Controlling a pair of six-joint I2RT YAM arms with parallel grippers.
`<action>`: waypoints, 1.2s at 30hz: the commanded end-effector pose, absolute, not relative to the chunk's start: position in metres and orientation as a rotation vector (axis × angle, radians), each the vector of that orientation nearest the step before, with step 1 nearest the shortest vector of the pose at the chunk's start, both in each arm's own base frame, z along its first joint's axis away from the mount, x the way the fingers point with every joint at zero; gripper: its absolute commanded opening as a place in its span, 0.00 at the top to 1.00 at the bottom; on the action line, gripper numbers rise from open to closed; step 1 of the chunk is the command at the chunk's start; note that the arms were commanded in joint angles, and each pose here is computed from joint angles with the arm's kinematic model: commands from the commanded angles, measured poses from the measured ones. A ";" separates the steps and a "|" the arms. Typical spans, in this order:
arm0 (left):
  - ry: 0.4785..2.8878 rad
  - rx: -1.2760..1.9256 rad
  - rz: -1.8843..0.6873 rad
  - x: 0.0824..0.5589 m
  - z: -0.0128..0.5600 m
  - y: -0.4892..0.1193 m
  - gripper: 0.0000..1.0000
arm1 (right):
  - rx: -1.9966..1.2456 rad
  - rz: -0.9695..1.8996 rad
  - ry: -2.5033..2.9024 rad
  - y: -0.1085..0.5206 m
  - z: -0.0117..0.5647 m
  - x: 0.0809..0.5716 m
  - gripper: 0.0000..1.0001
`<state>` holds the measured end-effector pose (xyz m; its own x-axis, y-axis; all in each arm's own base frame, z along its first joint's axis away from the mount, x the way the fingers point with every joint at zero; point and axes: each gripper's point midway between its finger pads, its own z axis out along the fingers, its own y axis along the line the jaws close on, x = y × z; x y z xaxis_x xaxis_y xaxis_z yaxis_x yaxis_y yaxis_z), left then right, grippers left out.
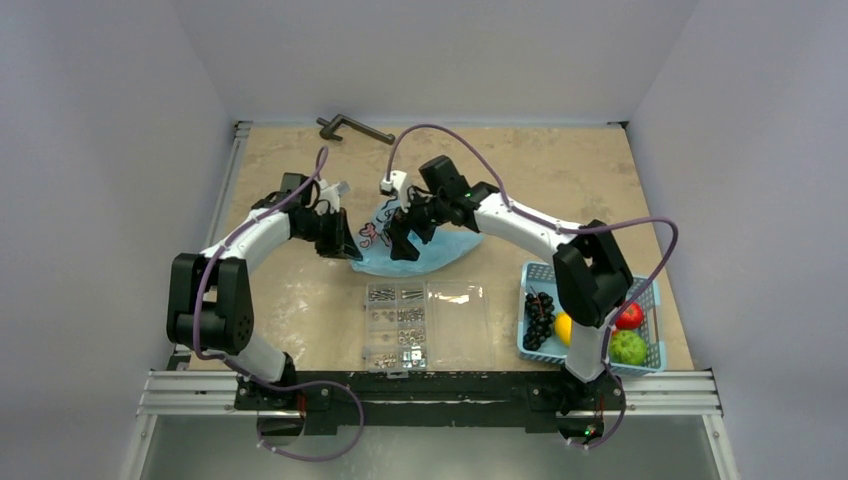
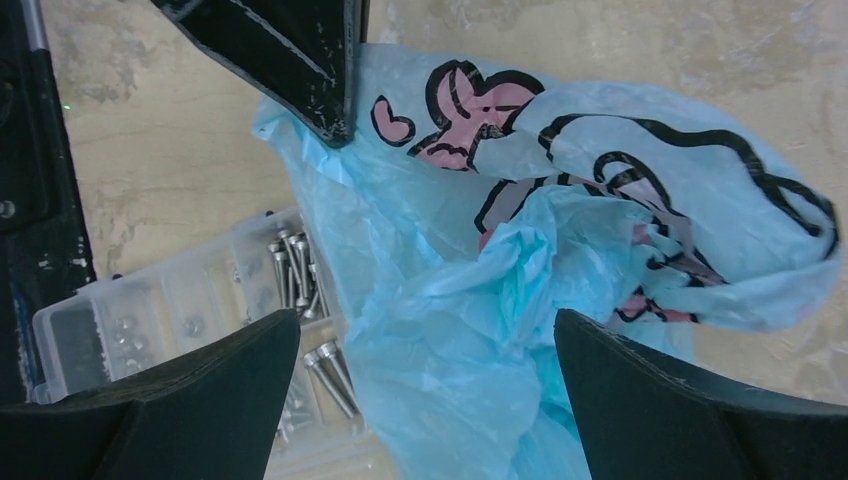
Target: Place the fake fruits into the plastic bag and tie a complex knot
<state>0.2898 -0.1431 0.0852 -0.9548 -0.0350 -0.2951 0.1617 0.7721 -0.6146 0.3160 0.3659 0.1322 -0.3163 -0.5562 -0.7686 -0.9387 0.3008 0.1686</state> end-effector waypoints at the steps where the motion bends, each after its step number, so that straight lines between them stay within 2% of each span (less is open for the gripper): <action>1: 2.634 0.163 -0.946 0.298 0.094 -0.145 1.00 | -1.309 0.722 2.003 0.361 0.107 0.332 0.06; 2: 2.634 0.165 -0.944 0.298 0.095 -0.144 1.00 | -1.337 0.667 2.017 0.353 0.097 0.334 0.11; 3: 2.636 0.166 -0.940 0.297 0.094 -0.144 1.00 | -1.356 0.611 2.031 0.343 0.089 0.338 0.23; 6: 2.640 0.176 -0.920 0.294 0.094 -0.140 1.00 | -1.341 0.496 2.051 0.308 0.090 0.352 0.66; 7: 2.642 0.179 -0.909 0.293 0.093 -0.138 1.00 | -1.309 0.473 2.062 0.295 0.096 0.360 0.86; 8: 2.645 0.183 -0.894 0.292 0.092 -0.136 1.00 | -1.272 0.450 2.075 0.281 0.103 0.369 1.00; 12: 2.661 0.161 -0.801 0.292 0.087 -0.116 1.00 | -1.111 0.385 2.103 0.222 0.144 0.409 1.00; 16: 2.681 0.139 -0.729 0.293 0.077 -0.099 1.00 | -0.973 0.332 2.134 0.167 0.160 0.437 1.00; 19: 2.682 0.134 -0.735 0.295 0.074 -0.099 1.00 | -0.951 0.366 2.141 0.150 0.162 0.440 1.00; 22: 2.665 0.117 -0.833 0.298 0.077 -0.111 1.00 | -0.989 0.553 2.163 0.170 0.159 0.418 1.00; 23: 2.664 0.111 -0.857 0.299 0.078 -0.114 1.00 | -1.012 0.619 2.182 0.182 0.155 0.409 0.89; 24: 2.663 0.108 -0.877 0.300 0.078 -0.116 1.00 | -1.034 0.678 2.200 0.193 0.149 0.400 0.60; 25: 2.662 0.110 -0.882 0.301 0.078 -0.117 1.00 | -1.039 0.715 2.213 0.204 0.144 0.394 0.38; 27: 2.659 0.117 -0.882 0.302 0.076 -0.117 1.00 | -1.006 0.741 2.229 0.218 0.133 0.390 0.10; 28: 2.658 0.118 -0.883 0.303 0.076 -0.117 1.00 | -0.997 0.749 2.230 0.224 0.129 0.389 0.02; 36: 2.667 0.130 -0.904 0.307 0.071 -0.125 1.00 | -1.077 0.826 2.337 0.255 0.067 0.382 0.03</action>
